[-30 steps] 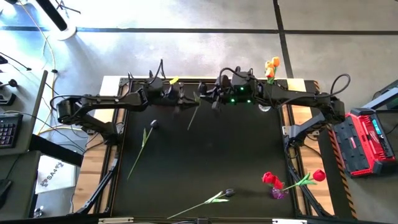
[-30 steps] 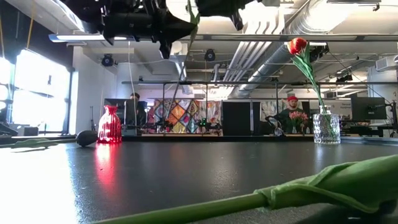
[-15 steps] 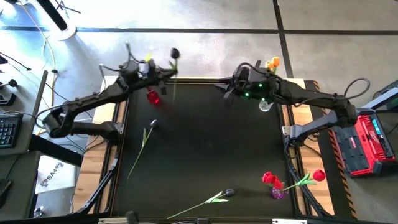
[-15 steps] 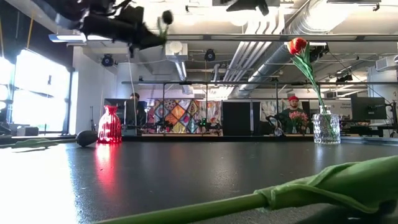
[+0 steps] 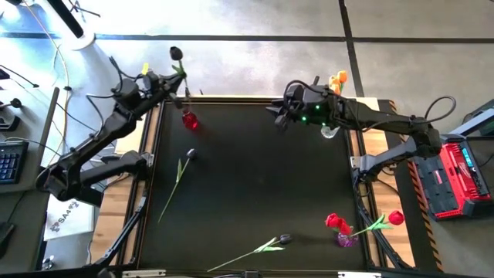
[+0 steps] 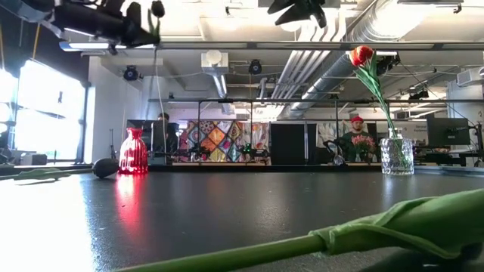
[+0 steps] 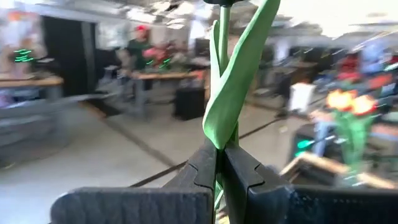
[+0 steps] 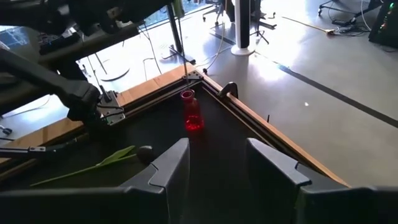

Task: Sort flowers into vase by color
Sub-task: Put the top right black tulip into the red vase

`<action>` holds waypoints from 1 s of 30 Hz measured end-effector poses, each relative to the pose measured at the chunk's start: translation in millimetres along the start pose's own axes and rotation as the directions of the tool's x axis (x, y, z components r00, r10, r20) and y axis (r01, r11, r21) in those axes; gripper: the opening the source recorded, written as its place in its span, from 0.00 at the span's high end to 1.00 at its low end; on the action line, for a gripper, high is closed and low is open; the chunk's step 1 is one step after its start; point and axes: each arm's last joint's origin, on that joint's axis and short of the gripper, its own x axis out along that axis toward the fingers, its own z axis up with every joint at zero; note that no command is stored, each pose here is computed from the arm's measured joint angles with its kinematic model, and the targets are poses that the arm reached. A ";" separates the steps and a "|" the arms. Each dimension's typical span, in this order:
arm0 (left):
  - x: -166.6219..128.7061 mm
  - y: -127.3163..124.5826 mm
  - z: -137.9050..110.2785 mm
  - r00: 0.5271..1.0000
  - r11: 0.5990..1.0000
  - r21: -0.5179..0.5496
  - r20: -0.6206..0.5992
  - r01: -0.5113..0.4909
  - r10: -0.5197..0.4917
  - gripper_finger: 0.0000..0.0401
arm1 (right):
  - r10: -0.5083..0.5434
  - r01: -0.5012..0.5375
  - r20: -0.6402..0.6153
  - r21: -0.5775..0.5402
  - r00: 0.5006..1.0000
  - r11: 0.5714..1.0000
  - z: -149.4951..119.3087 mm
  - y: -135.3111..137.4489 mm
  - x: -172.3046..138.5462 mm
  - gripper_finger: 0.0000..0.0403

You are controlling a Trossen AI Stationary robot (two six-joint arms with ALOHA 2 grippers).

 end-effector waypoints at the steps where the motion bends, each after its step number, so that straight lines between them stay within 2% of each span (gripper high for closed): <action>1: -3.3 1.3 -0.9 0.999 0.999 0.009 -0.022 -0.031 0.032 1.00 | -0.003 0.003 0.001 0.001 1.000 1.000 0.3 -0.9 0.2 0.64; 3: -8.0 3.2 -3.7 0.995 0.996 0.022 -0.051 -0.081 0.082 1.00 | -0.003 0.003 0.002 0.003 1.000 1.000 0.4 -1.1 0.2 0.64; 8: -13.6 6.3 -15.9 0.992 0.991 0.025 -0.015 -0.129 0.129 1.00 | -0.008 0.008 0.016 0.007 1.000 1.000 2.1 -2.6 0.6 0.64; 16: -15.5 8.1 -48.8 0.991 0.991 0.008 -0.010 -0.135 0.135 1.00 | 0.000 0.000 0.020 0.014 1.000 1.000 2.6 -2.2 0.6 0.64; 23: -16.9 8.4 -60.8 0.989 0.989 -0.041 -0.055 -0.140 0.137 0.99 | 0.003 -0.004 0.018 0.050 1.000 0.999 2.5 -2.2 0.6 0.64; 27: -17.5 9.5 -65.7 0.981 0.976 -0.123 -0.097 -0.180 0.169 0.95 | 0.003 -0.004 0.018 0.057 1.000 0.998 2.5 -2.2 0.6 0.64; 30: -17.8 9.5 -68.4 0.978 0.968 -0.167 -0.124 -0.189 0.170 0.86 | 0.003 -0.004 0.018 0.057 1.000 0.998 2.5 -2.2 0.6 0.64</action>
